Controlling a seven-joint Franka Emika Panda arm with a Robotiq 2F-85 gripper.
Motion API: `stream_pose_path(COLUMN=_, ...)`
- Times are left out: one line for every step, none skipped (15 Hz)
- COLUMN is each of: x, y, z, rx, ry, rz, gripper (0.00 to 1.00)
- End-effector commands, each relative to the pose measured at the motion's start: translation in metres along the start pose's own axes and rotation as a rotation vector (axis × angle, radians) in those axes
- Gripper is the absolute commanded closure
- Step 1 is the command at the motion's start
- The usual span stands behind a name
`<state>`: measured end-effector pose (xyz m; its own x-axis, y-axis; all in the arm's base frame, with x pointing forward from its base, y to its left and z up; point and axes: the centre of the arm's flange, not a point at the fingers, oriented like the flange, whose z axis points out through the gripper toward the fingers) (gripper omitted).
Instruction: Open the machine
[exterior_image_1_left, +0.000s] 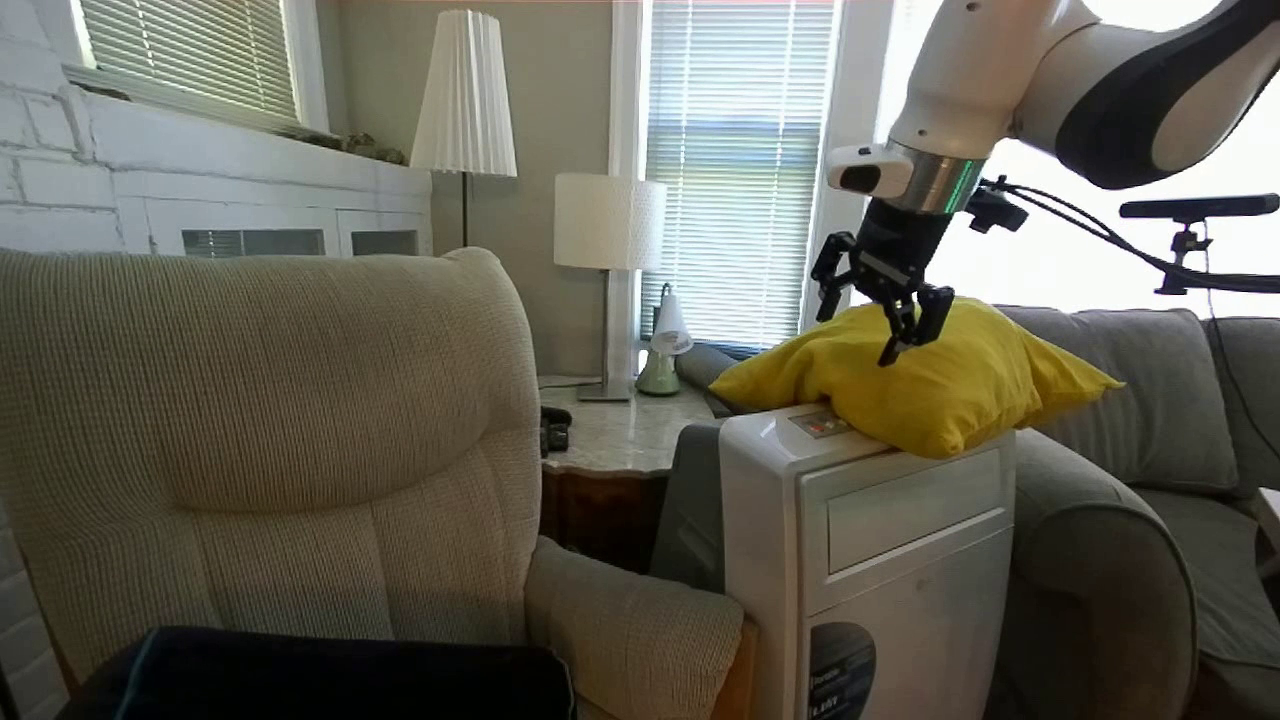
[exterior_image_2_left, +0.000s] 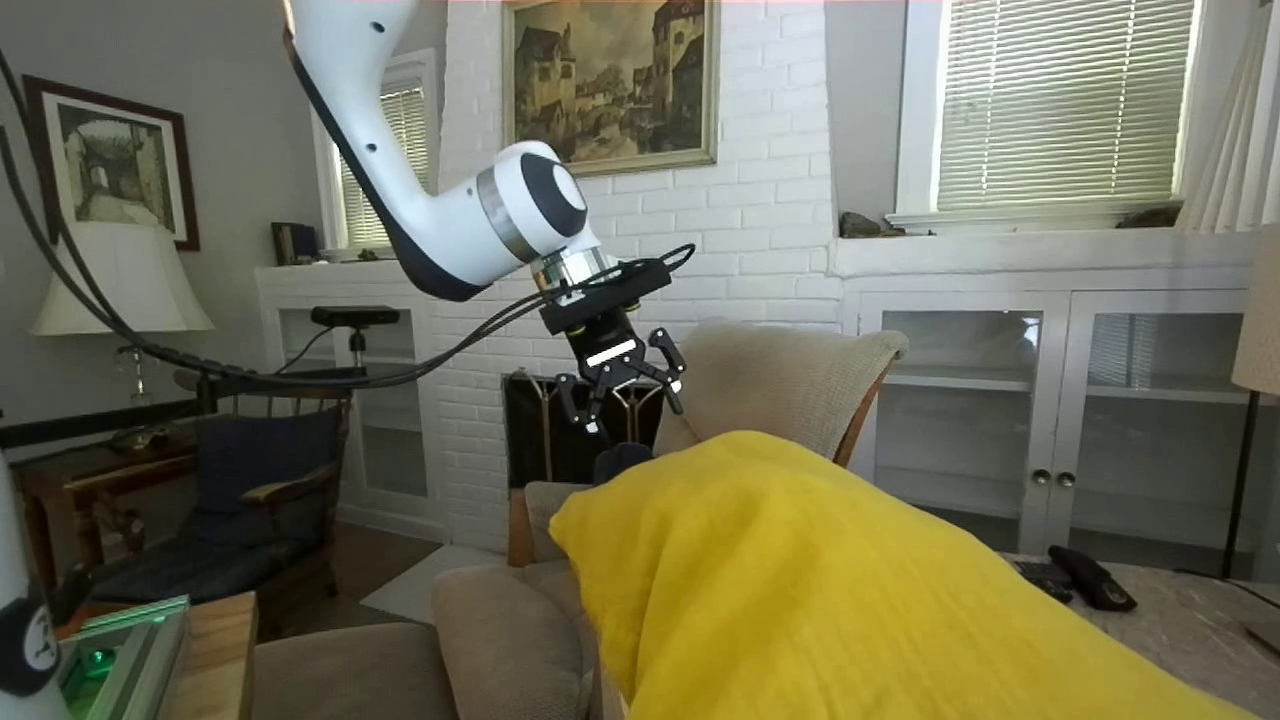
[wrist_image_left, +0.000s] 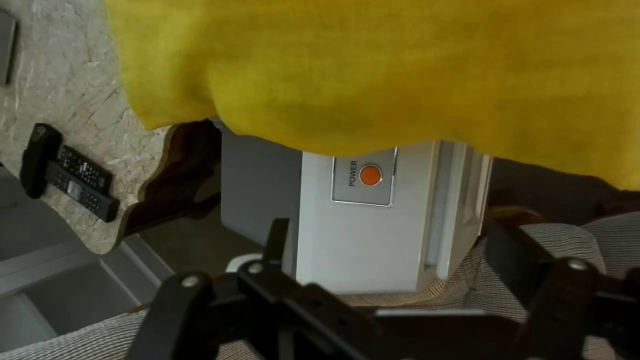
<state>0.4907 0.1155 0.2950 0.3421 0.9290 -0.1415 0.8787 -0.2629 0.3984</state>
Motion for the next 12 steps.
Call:
stream_pose_path(x=0.0, y=0.0, z=0.0, rx=0.0, ry=0.0, rz=0.0, gripper=0.0)
stream_pose_path(x=0.0, y=0.0, z=0.0, rx=0.0, ry=0.0, rz=0.0, gripper=0.0)
stream_pose_path(x=0.0, y=0.0, z=0.0, rx=0.0, ry=0.0, rz=0.0, gripper=0.0)
stream_pose_path(x=-0.001, y=-0.001, z=0.001, rx=-0.002, ry=-0.017, rz=0.001, gripper=0.0)
stream_pose_path(x=0.0, y=-0.002, z=0.005, rx=-0.025, ry=-0.027, rz=0.017, gripper=0.0)
stream_pose_path(x=0.0, y=-0.003, z=0.008, rx=-0.035, ry=-0.037, rz=0.022, gripper=0.0)
stream_pose_path(x=0.0, y=-0.003, z=0.008, rx=-0.035, ry=-0.039, rz=0.023, gripper=0.0)
stream_pose_path(x=-0.001, y=-0.003, z=0.01, rx=-0.036, ry=-0.042, rz=0.027, gripper=0.0)
stream_pose_path(x=-0.001, y=-0.003, z=0.013, rx=-0.038, ry=-0.043, rz=0.03, gripper=0.0)
stream_pose_path(x=-0.001, y=-0.003, z=0.017, rx=-0.035, ry=-0.043, rz=0.027, gripper=0.0)
stream_pose_path(x=-0.001, y=-0.004, z=0.02, rx=-0.034, ry=-0.047, rz=0.024, gripper=0.0)
stream_pose_path(x=-0.001, y=-0.005, z=0.023, rx=-0.035, ry=-0.052, rz=0.02, gripper=0.0)
